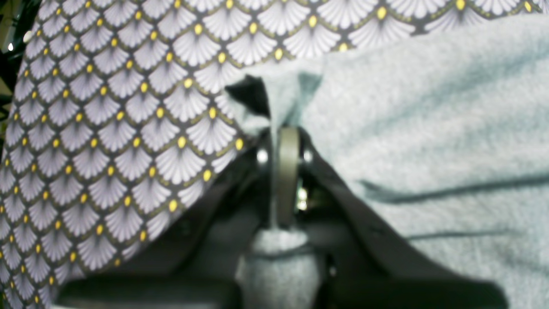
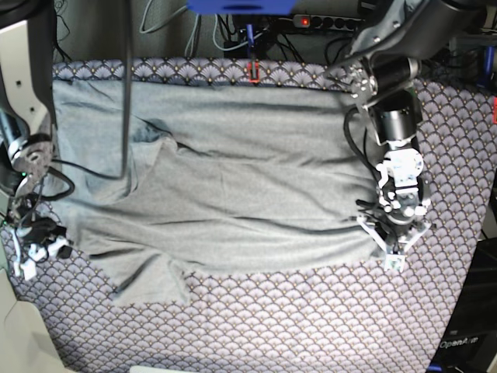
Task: Fold the T-shirt properly
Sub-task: 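Hold the hem edges firmly with both grippers, lifting slightly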
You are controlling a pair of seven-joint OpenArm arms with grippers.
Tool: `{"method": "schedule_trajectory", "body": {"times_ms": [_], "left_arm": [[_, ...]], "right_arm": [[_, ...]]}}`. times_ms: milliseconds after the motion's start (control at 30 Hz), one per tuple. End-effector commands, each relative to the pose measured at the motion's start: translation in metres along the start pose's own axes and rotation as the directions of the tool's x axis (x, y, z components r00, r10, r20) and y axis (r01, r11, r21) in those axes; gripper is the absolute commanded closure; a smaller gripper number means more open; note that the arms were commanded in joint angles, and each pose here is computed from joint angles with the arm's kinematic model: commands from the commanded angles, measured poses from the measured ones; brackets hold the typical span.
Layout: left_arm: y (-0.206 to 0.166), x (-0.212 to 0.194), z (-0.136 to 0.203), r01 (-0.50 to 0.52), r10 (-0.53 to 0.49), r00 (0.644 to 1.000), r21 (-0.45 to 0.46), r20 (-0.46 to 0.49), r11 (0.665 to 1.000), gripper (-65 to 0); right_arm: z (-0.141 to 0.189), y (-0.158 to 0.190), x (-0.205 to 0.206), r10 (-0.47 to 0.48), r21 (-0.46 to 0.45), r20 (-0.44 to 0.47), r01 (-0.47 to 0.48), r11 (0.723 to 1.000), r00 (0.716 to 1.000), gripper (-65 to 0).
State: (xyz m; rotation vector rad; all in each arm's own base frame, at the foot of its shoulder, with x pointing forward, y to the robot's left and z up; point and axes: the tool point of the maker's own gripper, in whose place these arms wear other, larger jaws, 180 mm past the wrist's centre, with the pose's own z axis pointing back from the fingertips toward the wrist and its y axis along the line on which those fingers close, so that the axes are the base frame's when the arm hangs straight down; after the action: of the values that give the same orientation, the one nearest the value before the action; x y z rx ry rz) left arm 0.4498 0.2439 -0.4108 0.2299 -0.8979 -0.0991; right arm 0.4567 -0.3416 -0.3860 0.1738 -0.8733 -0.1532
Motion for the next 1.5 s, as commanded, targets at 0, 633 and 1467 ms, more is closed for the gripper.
{"method": "schedule_trajectory", "body": {"times_ms": [0,633,1467], "left_arm": [[0.012,0.029,0.001,-0.008,0.006,0.998,0.026,0.069,1.0,0.0],[0.008,0.009,0.002,-0.01,0.009,0.999,0.023,0.042,1.0,0.0],[0.008,0.012,0.002,-0.007,0.006,0.999,0.021,0.046,1.0,0.0]], "right_arm": [[0.006,-0.005,0.031,-0.01,-0.007,0.084,0.01,1.0,0.996,-25.3],[0.002,-0.004,-0.013,-0.064,0.005,0.091,0.064,0.998,0.994,-48.4],[-0.011,0.024,-0.033,-0.068,0.049,0.052,0.065,0.997,0.996,0.0]]}}
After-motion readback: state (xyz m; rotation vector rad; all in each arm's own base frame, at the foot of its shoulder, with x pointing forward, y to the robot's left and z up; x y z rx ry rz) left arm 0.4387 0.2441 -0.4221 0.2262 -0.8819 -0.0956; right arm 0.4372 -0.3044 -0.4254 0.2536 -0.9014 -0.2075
